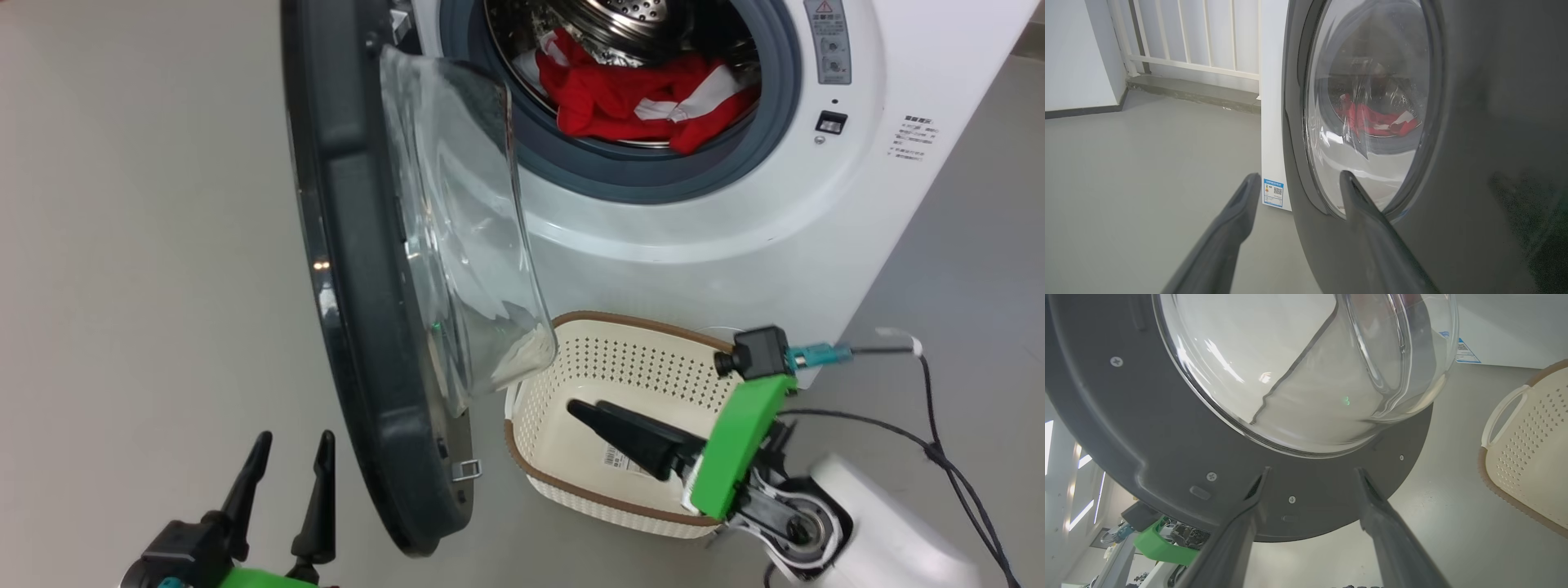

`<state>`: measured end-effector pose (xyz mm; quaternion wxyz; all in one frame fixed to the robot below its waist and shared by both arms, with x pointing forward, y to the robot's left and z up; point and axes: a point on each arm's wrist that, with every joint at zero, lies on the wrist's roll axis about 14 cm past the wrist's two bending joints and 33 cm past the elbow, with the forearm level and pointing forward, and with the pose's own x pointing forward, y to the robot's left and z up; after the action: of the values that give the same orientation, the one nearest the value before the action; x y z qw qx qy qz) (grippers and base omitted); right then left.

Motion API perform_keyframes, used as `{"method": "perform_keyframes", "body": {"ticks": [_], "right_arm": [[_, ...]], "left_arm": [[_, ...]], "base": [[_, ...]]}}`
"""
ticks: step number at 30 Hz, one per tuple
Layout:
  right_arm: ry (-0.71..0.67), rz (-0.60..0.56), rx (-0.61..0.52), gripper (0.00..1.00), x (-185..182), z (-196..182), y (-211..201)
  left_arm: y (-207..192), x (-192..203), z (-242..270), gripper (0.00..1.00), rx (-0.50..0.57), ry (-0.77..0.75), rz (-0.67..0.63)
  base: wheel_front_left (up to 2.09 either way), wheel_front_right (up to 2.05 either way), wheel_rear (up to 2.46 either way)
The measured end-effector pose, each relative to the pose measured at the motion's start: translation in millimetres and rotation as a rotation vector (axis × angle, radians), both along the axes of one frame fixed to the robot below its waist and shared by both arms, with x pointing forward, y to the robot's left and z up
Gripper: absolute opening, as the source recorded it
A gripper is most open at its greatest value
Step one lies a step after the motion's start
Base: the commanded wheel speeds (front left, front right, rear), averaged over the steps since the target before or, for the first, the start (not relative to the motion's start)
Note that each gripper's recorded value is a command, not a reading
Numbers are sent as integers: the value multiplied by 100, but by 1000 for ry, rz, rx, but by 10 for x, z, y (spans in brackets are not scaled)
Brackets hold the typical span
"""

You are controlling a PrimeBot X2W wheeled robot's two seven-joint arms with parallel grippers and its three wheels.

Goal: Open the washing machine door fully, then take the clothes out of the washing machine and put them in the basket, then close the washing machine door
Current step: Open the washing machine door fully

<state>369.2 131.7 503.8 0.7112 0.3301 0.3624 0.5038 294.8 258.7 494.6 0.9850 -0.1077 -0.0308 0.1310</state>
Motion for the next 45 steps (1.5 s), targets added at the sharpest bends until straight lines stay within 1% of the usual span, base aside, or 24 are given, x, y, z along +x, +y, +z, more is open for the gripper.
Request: {"method": "perform_keyframes", "body": {"ticks": [5, 8, 13, 17, 21, 22, 25, 27, 30, 32, 40, 45], "right_arm": [[-32, -118, -39, 100, 93, -204, -262], [-81, -212, -62, 100, 216, -287, -445], [-185, -322, -134, 100, 363, -461, -724], [-244, -349, -159, 100, 340, -532, -812], [-339, -328, -226, 100, 270, -656, -911], [-386, -313, -248, 100, 241, -683, -936], [-454, -292, -283, 100, 228, -704, -971], [-499, -302, -293, 100, 274, -664, -998], [-589, -377, -248, 100, 487, -363, -1016], [-640, -420, -225, 100, 558, -210, -1042], [-788, -480, -268, 100, 407, -142, -1191], [-810, -547, -277, 100, 384, -99, -1287]], "left_arm": [[-3, 24, 15, 100, 5, -5, -5], [0, 29, 25, 100, 5, -9, -6], [19, 25, 23, 100, 3, -11, -1], [29, -11, -20, 100, -4, 0, 6], [24, -16, -24, 100, -6, -1, 4], [20, -13, -20, 100, -6, -3, 2], [11, -28, -34, 100, -10, -1, 1], [2, -56, -69, 100, -14, 9, 1], [-2, -54, -71, 100, -15, 8, -1], [-3, -54, -65, 100, -15, 6, -1], [-10, -94, -87, 100, -21, 9, 0], [-15, -90, -78, 100, -20, 6, -2]], "base": [[0, 0, 0], [0, 0, 0], [0, 0, 0], [0, 0, 0], [0, 0, 0], [0, 0, 0], [0, 0, 0], [0, 0, 0], [0, 0, 0], [0, 0, 0], [0, 0, 0], [0, 0, 0]]}}
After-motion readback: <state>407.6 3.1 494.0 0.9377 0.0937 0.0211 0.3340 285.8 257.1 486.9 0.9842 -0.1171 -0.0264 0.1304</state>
